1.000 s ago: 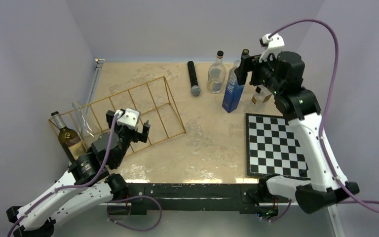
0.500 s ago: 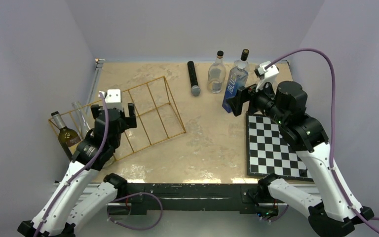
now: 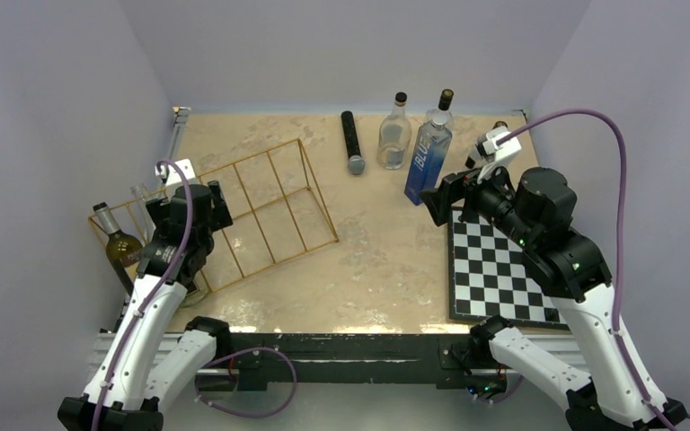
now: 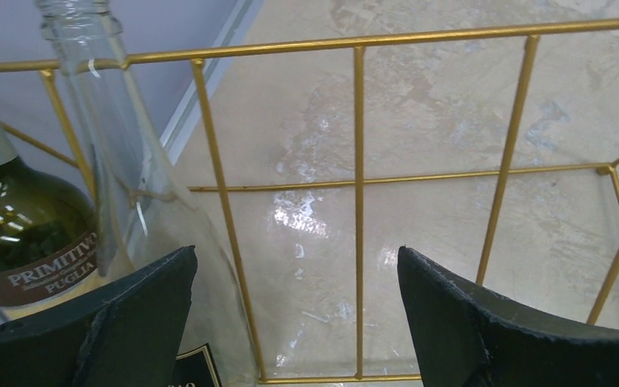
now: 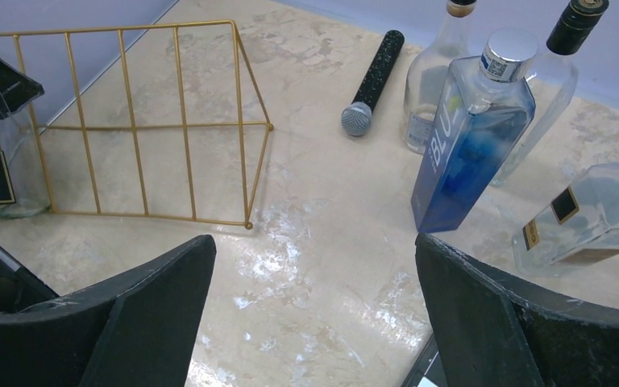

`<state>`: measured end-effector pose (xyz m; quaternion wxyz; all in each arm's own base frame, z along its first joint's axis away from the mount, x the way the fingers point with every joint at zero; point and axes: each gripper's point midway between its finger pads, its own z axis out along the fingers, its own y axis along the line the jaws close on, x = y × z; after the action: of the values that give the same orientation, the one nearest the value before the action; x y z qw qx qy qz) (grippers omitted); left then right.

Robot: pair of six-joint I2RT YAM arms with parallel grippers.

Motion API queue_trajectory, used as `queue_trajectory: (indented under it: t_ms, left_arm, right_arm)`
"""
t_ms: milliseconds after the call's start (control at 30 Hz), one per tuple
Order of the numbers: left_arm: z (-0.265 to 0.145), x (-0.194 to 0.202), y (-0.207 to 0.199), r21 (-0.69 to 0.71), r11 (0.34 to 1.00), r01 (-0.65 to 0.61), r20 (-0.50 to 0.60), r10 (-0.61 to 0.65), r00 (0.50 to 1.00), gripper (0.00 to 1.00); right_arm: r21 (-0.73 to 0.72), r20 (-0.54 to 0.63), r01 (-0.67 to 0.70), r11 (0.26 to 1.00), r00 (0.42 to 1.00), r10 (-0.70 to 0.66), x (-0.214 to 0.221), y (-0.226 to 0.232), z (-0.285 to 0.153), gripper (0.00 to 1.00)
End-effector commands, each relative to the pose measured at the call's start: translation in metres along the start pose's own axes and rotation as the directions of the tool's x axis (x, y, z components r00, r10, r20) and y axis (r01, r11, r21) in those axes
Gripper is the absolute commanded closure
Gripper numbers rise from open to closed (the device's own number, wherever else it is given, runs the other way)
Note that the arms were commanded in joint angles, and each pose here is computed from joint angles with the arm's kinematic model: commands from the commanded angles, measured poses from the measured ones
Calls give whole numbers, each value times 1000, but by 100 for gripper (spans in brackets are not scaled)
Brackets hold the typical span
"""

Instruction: Take the wine bottle off the wine rack

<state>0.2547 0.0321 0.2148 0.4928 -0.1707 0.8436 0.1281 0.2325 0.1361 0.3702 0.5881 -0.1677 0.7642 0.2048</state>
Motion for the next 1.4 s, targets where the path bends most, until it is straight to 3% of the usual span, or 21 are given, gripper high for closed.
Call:
queue_trajectory:
  t_ms: [0, 300, 567, 867, 1167, 1367]
  left_arm:
    - [-8, -19, 28, -120, 989, 86, 89, -76, 993, 1]
    - [4, -27, 47, -227, 971, 77, 77, -60, 995, 1]
    - [13, -59, 65, -285, 955, 86, 105, -58, 993, 10]
    - [35, -53, 90, -340, 935, 98, 64, -81, 995, 18]
    - [59, -48, 100, -385, 921, 61, 5, -64, 998, 26]
    - [78, -39, 90, -334, 941, 57, -16, -66, 998, 38]
  right_arm:
    - [-31, 18, 18, 999, 1000, -18, -5, 5, 2, 1]
    - [-104, 55, -6, 995, 998, 12, -13, 19, 3, 1]
    - [-111, 59, 0, 994, 998, 7, -13, 21, -3, 1]
    - [-174, 103, -4, 985, 994, 22, -17, 33, -14, 1]
    - [-130, 133, 10, 991, 991, 7, -15, 25, -23, 1]
    - [-120, 149, 17, 993, 989, 1, -16, 24, -30, 1]
